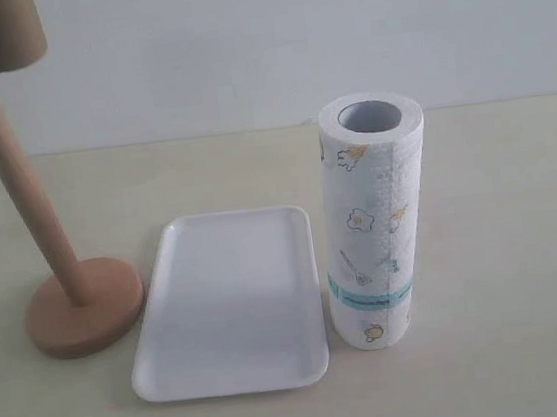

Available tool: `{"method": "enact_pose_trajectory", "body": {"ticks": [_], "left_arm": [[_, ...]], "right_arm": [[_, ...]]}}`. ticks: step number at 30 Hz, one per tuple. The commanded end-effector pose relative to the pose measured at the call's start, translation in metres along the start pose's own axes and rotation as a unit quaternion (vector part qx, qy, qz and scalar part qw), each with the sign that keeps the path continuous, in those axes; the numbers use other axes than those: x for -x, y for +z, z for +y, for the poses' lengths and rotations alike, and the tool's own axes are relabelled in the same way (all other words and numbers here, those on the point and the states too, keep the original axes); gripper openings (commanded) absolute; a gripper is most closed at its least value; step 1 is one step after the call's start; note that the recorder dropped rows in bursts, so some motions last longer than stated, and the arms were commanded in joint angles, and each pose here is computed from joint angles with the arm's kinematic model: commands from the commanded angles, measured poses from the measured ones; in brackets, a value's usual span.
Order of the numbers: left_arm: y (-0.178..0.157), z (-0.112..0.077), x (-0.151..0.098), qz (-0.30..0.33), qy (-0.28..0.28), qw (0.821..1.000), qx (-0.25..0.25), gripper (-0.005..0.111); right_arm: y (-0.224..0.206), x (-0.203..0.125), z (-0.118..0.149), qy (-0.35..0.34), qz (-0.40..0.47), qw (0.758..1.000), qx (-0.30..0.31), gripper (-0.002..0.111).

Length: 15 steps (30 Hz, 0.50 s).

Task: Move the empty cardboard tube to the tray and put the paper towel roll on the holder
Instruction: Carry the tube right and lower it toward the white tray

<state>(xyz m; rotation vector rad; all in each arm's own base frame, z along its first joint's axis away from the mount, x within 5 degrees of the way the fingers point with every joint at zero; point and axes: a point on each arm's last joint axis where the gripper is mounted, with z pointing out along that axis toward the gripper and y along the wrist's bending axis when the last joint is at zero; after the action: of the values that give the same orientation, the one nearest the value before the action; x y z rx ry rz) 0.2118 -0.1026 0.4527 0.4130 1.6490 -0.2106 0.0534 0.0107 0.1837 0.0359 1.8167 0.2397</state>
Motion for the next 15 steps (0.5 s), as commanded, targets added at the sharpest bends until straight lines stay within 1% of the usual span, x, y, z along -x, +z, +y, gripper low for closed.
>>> {"method": "enact_pose_trajectory", "body": {"ticks": [1,2,5,8,11,15], "left_arm": [[0.004,-0.005,0.003,0.064,-0.042,0.997,-0.024,0.004],[0.008,-0.007,0.004,0.088,-0.058,0.994,-0.032,0.004],[0.017,-0.013,0.003,0.124,-0.088,0.987,-0.055,0.004],[0.032,-0.02,-0.003,0.156,-0.104,0.98,-0.074,0.004],[0.052,-0.023,-0.017,0.196,-0.102,0.972,-0.074,0.004],[0.077,-0.029,-0.039,0.244,-0.122,0.96,-0.071,0.004]], "right_arm": [[0.0,0.001,0.0,-0.004,-0.006,1.0,-0.001,0.0],[0.0,0.001,0.0,-0.004,-0.006,1.0,-0.001,0.0],[0.0,0.001,0.0,-0.004,-0.006,1.0,-0.001,0.0],[0.0,0.001,0.0,-0.004,-0.006,1.0,-0.001,0.0],[0.0,0.001,0.0,-0.004,-0.006,1.0,-0.001,0.0],[0.0,0.001,0.0,-0.004,-0.006,1.0,-0.001,0.0]]}}
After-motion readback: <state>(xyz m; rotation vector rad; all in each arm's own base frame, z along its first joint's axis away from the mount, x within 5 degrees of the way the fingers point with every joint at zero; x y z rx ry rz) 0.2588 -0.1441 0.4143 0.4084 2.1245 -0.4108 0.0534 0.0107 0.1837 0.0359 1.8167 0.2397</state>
